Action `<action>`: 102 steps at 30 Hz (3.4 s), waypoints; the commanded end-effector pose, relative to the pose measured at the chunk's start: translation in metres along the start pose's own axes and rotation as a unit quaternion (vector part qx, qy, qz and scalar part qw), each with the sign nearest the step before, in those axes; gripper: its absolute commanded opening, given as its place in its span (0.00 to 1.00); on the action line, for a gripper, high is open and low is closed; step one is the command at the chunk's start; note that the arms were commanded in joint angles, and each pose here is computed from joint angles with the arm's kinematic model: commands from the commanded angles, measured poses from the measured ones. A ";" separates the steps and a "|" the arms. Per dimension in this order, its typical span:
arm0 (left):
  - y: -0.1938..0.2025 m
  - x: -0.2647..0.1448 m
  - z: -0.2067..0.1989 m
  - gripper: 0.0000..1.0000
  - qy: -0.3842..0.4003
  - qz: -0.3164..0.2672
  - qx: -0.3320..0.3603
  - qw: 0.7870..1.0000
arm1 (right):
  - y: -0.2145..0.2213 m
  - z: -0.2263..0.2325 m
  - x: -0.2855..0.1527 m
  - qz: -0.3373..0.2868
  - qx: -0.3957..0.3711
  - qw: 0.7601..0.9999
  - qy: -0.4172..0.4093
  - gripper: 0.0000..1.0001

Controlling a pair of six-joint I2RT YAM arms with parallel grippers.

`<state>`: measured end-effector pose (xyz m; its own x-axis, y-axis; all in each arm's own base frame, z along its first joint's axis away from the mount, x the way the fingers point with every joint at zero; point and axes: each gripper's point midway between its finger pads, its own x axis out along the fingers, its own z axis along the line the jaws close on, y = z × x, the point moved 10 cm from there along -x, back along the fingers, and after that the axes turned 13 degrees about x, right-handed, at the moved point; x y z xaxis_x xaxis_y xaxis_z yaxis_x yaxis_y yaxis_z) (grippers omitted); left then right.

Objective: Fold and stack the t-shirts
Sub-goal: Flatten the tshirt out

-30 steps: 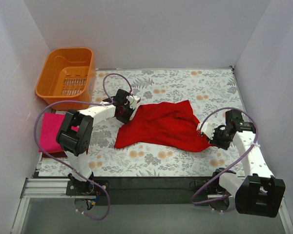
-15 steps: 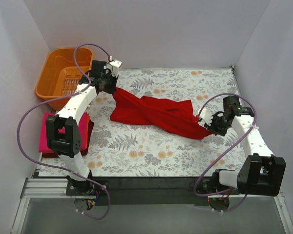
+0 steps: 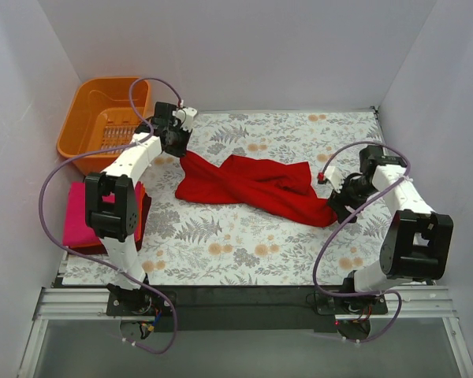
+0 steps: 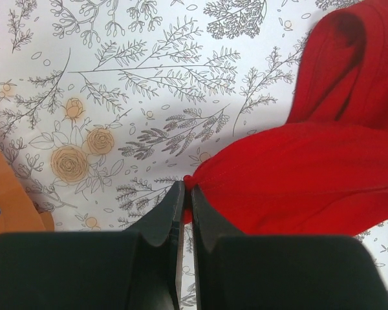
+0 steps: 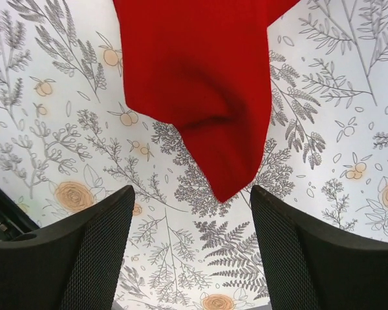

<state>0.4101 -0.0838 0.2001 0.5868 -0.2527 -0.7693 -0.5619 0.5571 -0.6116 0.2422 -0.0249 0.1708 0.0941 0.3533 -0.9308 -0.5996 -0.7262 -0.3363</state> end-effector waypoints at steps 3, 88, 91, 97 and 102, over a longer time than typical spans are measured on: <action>-0.017 -0.007 0.011 0.00 -0.017 -0.019 0.011 1.000 | -0.010 0.004 -0.029 -0.042 0.042 0.997 -0.051 0.77; 0.002 -0.434 -0.052 0.00 -0.343 -0.557 0.194 0.731 | -0.031 0.132 -0.336 -0.435 -0.159 0.604 0.648 0.01; 0.015 -0.366 -0.052 0.00 -0.255 -0.501 0.183 0.806 | -0.026 0.093 -0.268 -0.394 -0.171 0.691 0.582 0.01; 0.014 -0.199 -0.021 0.00 -0.101 -0.361 0.040 0.926 | -0.020 0.002 -0.145 -0.342 -0.149 0.808 0.457 0.01; -0.004 -0.108 0.013 0.00 -0.084 -0.289 -0.007 0.954 | -0.025 -0.053 -0.084 -0.308 -0.141 0.846 0.411 0.01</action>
<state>0.3123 -0.0454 0.3168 0.8803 -0.4334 -0.1929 -0.0089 0.3914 -0.9202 0.2608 -0.0643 0.2612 0.9035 0.2464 -0.3508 -0.1031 -0.6695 -0.7357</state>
